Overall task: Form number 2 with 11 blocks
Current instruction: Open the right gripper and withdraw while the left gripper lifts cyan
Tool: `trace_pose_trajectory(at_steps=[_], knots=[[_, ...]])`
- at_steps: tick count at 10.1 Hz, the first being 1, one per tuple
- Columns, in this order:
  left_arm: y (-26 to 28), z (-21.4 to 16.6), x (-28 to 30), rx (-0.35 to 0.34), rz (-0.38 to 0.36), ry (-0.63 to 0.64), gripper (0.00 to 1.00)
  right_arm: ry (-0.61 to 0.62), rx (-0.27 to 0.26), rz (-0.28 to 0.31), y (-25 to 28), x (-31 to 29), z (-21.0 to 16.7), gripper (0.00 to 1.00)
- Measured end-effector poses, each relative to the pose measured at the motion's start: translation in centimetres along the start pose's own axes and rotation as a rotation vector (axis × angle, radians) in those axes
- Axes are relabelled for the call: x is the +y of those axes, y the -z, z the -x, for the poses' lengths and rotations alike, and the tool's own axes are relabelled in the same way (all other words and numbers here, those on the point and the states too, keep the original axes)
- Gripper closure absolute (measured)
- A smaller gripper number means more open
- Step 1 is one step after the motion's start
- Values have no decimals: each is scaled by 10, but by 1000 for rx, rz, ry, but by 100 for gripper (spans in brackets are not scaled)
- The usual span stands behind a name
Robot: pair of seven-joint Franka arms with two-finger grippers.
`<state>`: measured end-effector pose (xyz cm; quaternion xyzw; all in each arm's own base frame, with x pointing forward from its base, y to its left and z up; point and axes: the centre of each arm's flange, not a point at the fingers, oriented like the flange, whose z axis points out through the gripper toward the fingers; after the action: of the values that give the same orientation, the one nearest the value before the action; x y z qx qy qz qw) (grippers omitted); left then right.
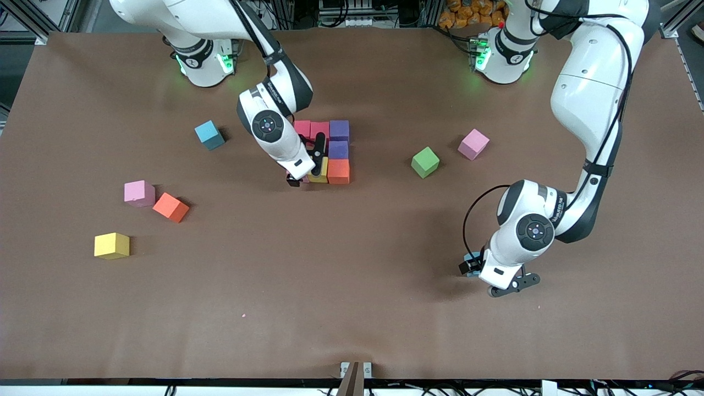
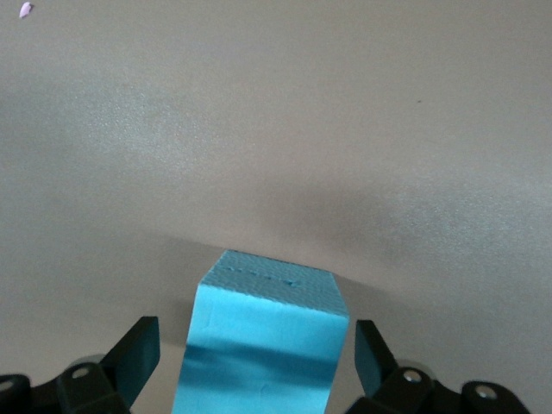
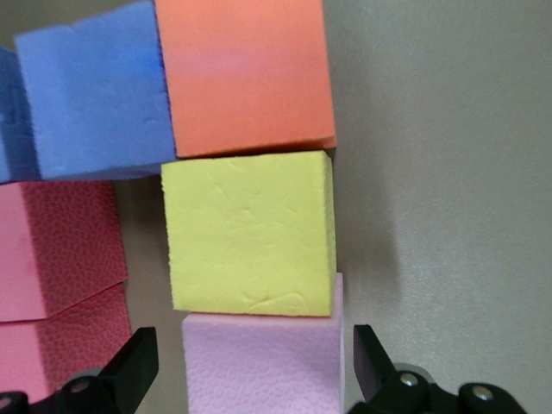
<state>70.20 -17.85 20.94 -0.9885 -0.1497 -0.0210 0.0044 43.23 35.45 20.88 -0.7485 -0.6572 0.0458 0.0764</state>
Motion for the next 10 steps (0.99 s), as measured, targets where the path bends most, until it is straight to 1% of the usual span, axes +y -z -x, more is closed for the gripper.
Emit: trace_pose_trajectory(at_steps=[4, 5, 6, 7, 9, 10], knots=[[-2, 0, -1, -2, -2, 1, 1, 11, 37, 16, 41, 4, -14, 0], [-3, -1, -2, -4, -2, 5, 11, 3, 41, 15, 50, 8, -12, 0], [-5, 0, -2, -5, -3, 9, 26, -21, 43, 15, 57, 19, -1, 0], [-4, -1, -2, -4, -2, 11, 40, -43, 34, 7, 62, 37, 22, 0], [-2, -1, 0, -1, 1, 22, 41, -65, 14, 3, 67, 80, 93, 0], [2, 0, 5, 4, 8, 35, 41, -41, 12, 8, 70, 95, 119, 0]])
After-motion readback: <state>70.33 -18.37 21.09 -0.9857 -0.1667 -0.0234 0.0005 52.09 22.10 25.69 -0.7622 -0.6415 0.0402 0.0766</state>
